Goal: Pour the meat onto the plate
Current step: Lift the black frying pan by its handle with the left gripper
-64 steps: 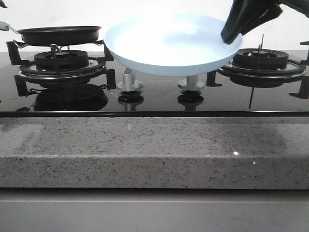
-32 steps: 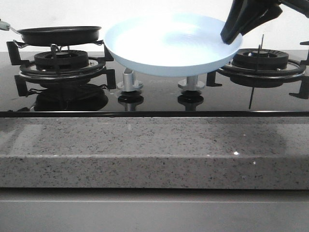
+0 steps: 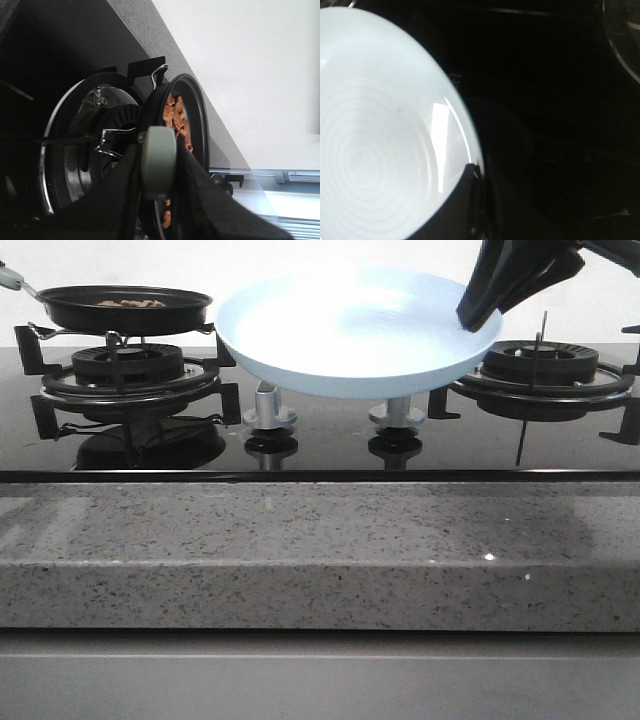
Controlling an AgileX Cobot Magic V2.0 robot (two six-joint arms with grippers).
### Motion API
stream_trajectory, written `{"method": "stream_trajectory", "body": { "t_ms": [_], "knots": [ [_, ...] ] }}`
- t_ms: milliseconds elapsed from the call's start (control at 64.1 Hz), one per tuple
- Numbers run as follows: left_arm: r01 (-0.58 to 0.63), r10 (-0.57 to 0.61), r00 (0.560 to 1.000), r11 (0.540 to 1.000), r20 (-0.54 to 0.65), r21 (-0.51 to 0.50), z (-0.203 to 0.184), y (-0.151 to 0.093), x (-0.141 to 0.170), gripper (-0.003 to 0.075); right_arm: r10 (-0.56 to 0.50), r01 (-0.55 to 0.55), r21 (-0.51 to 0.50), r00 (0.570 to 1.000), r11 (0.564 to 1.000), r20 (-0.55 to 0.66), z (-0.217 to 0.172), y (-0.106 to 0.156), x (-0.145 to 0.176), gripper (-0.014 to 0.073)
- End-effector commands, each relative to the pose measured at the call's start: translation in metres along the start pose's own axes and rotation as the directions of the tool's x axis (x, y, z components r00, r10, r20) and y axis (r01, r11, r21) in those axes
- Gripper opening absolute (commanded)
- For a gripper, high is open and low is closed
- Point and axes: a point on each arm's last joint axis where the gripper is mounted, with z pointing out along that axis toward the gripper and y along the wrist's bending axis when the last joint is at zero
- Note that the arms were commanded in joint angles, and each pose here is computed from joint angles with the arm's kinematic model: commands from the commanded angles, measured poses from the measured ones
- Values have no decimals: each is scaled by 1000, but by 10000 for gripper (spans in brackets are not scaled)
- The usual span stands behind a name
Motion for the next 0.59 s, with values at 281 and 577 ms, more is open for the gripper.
{"method": "stream_trajectory", "body": {
  "t_ms": [281,577],
  "knots": [
    [8,-16,999,978,34,211,-36,-32,-9,-20,-6,9,-37,995,999,95,-19,10,-9,-53],
    [29,-34,999,937,7,349,-45,-43,-9,-20,-6,9,-37,995,999,95,-19,10,-9,-53]
  ]
}}
